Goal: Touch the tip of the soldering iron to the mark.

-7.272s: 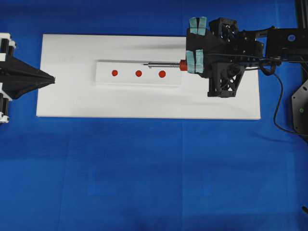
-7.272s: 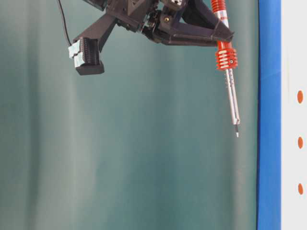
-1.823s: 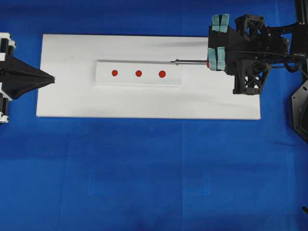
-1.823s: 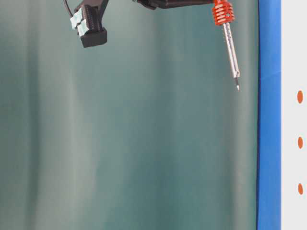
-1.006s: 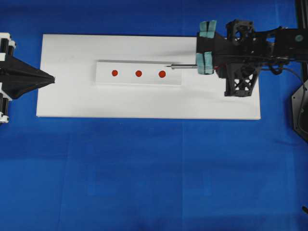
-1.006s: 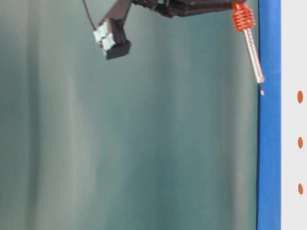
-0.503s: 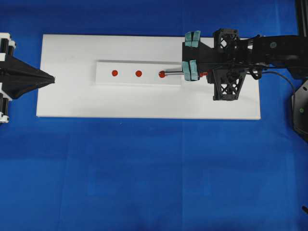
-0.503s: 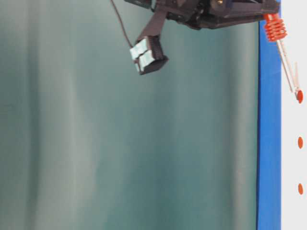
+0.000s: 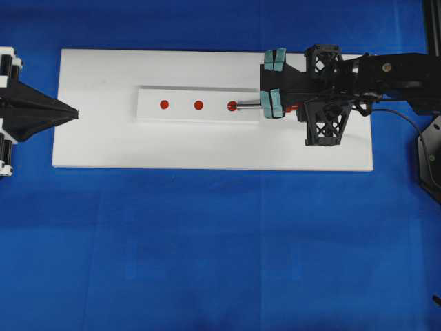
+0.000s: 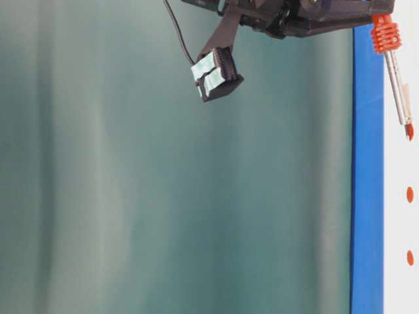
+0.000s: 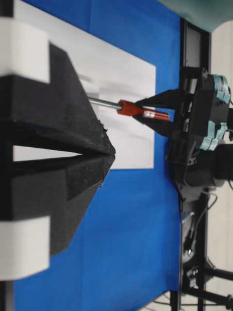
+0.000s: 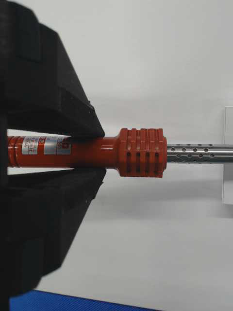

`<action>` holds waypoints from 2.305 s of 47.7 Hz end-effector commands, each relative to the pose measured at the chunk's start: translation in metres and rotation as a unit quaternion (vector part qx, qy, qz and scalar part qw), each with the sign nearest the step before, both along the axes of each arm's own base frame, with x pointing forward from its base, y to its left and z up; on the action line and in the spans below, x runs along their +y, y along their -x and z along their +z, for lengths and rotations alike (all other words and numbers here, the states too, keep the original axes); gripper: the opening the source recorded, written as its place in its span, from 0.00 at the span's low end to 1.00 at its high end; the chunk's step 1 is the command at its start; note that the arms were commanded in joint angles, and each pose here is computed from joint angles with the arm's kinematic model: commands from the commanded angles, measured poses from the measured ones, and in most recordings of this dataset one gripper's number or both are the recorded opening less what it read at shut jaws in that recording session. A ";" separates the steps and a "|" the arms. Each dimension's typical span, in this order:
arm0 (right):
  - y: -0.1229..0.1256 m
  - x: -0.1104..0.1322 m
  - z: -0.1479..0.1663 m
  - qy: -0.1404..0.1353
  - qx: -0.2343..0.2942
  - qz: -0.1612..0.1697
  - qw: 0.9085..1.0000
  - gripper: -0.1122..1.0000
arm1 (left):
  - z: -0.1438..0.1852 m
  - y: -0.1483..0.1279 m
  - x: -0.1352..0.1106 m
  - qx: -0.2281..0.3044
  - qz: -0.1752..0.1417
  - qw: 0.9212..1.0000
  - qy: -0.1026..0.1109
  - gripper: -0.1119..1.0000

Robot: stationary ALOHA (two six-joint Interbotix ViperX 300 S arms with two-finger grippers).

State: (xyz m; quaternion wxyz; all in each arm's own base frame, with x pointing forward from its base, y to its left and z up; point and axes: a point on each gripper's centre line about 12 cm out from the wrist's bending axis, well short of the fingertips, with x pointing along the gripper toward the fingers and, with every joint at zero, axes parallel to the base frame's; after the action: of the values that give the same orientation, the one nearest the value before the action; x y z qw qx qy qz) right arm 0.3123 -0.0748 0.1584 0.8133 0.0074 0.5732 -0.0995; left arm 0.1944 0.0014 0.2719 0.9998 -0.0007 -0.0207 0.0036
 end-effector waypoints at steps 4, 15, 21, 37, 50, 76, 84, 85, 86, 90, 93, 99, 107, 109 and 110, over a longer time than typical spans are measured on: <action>-0.003 -0.001 0.007 0.003 -0.013 0.002 1.000 0.16 | 0.004 -0.002 0.001 -0.007 0.001 1.000 -0.002 0.10; -0.003 -0.001 0.007 0.003 -0.013 0.002 1.000 0.16 | 0.004 -0.002 0.001 -0.005 0.002 1.000 -0.002 0.10; -0.003 -0.001 0.007 0.003 -0.013 0.001 1.000 0.16 | 0.004 -0.002 0.001 -0.006 0.001 1.000 -0.002 0.10; -0.003 -0.001 0.007 0.003 -0.012 0.002 1.000 0.16 | 0.004 -0.002 0.001 -0.007 0.002 1.000 -0.002 0.10; -0.003 -0.001 0.007 0.003 -0.011 0.002 1.000 0.16 | 0.004 -0.002 0.001 -0.007 0.002 1.000 -0.002 0.10; 0.003 -0.002 0.060 0.014 -0.025 -0.004 1.000 0.16 | 0.004 -0.002 0.001 -0.008 0.001 1.000 -0.002 0.10; 0.011 -0.002 0.085 0.023 -0.034 -0.008 0.999 0.16 | 0.004 -0.002 0.001 -0.007 0.002 1.000 -0.001 0.10; 0.012 -0.002 0.087 0.025 -0.033 -0.008 0.999 0.16 | 0.004 -0.002 0.001 -0.007 0.002 1.000 -0.001 0.10; 0.014 -0.002 0.089 0.026 -0.033 -0.009 0.999 0.16 | 0.004 -0.002 0.001 -0.008 0.002 1.000 -0.001 0.10; 0.016 -0.002 0.095 0.030 -0.036 -0.009 0.999 0.16 | 0.005 -0.002 0.001 -0.008 0.002 1.000 -0.001 0.10; 0.017 -0.002 0.096 0.030 -0.037 -0.010 0.999 0.16 | 0.004 -0.002 0.001 -0.008 0.002 1.000 -0.001 0.10; 0.017 -0.002 0.095 0.030 -0.036 -0.009 0.999 0.16 | 0.004 -0.002 0.001 -0.007 0.002 1.000 -0.001 0.10; 0.018 -0.002 0.095 0.031 -0.036 -0.009 0.999 0.16 | 0.004 -0.002 0.001 -0.008 0.001 1.000 0.001 0.10; 0.018 -0.002 0.095 0.031 -0.037 -0.009 0.999 0.16 | 0.004 -0.002 0.001 -0.007 0.001 1.000 0.002 0.10; 0.019 -0.002 0.096 0.031 -0.038 -0.009 0.999 0.16 | 0.004 -0.002 0.001 -0.008 0.001 1.000 0.001 0.10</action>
State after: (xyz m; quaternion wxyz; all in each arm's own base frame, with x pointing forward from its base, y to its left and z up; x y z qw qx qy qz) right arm 0.2928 -0.0765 0.2396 0.8206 -0.0069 0.5585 -0.1209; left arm 0.1944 0.0017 0.2720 0.9998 -0.0022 -0.0215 0.0043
